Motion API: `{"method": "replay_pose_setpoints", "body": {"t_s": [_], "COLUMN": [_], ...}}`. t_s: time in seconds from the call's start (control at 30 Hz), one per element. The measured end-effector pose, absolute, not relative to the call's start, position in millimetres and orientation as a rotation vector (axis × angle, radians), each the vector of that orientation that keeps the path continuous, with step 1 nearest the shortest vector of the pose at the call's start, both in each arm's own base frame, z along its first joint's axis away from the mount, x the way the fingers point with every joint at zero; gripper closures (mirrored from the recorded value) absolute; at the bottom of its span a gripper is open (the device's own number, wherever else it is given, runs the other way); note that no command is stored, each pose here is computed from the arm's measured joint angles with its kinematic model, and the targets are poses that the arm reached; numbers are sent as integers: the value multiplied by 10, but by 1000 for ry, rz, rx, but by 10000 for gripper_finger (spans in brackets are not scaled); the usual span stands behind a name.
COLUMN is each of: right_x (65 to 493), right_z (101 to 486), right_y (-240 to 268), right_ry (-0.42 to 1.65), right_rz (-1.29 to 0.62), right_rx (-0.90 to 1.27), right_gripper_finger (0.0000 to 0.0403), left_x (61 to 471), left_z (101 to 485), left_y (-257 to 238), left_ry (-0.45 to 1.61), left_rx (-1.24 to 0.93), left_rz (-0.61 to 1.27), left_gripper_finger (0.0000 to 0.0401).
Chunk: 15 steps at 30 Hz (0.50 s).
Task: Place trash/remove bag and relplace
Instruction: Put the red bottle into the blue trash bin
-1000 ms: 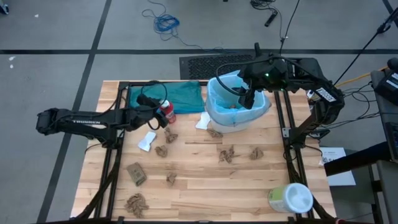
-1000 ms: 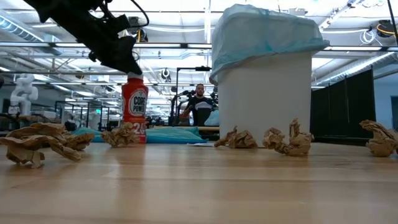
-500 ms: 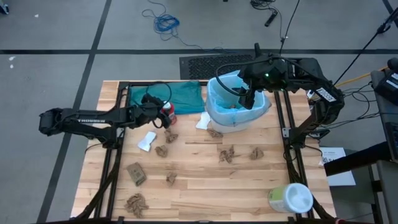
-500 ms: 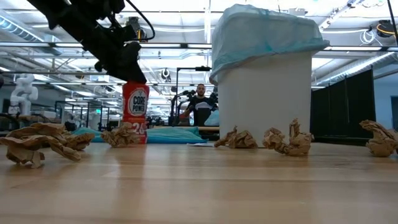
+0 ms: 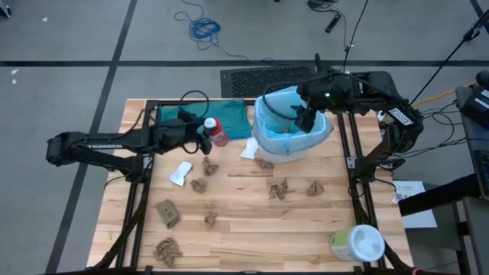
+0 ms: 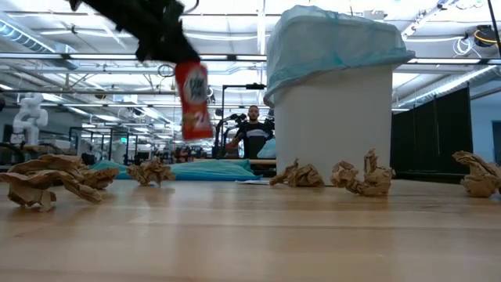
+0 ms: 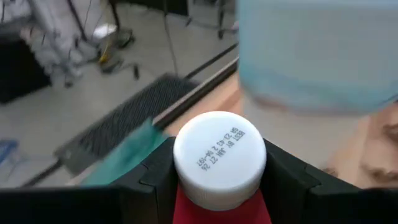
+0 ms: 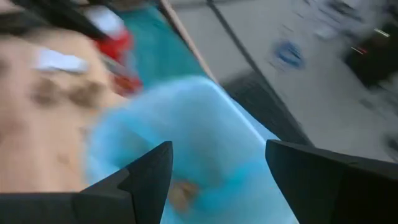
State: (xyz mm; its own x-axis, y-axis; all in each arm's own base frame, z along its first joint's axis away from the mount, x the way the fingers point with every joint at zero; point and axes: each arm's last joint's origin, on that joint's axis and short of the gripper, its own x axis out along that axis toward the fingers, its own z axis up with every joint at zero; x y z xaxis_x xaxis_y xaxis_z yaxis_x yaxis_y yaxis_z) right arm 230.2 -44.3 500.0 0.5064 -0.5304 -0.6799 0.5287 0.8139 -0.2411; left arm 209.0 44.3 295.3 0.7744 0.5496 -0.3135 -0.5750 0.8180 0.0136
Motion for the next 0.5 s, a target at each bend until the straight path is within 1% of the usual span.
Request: {"method": "replay_pose_setpoints", "body": {"t_s": [0.07, 0.17, 0.23, 0.33, 0.37, 0.4, 0.43, 0.5], "right_x": [2294, 2243, 2210, 2174, 2171, 2178, 2194, 2247], "right_z": [5005, 5016, 5025, 5024, 5018, 5009, 5003, 4997], "right_y": [-482, -519, -590, -719, -747, -764, -755, -688], "right_ry": [795, 777, 770, 770, 780, 794, 803, 807], "right_rz": [-712, -759, -820, -881, -856, -800, -720, -576], "right_rx": [16, 56, 53, 74, 95, 118, 140, 173], "right_gripper_finger": [174, 218, 260, 336, 364, 383, 392, 390], "left_x": [2102, 2113, 2116, 2113, 2109, 2104, 2100, 2091], "left_z": [3098, 3281, 3388, 3527, 3576, 3623, 3662, 3726], "left_y": [422, 386, 363, 320, 310, 300, 294, 286], "left_ry": [284, 239, 216, 182, 172, 164, 157, 143], "left_rx": [-59, -40, -22, 4, 13, 26, 35, 58], "left_rz": [588, 537, 514, 488, 482, 476, 473, 468], "left_gripper_finger": [225, 225, 225, 225, 225, 225, 225, 225]}}
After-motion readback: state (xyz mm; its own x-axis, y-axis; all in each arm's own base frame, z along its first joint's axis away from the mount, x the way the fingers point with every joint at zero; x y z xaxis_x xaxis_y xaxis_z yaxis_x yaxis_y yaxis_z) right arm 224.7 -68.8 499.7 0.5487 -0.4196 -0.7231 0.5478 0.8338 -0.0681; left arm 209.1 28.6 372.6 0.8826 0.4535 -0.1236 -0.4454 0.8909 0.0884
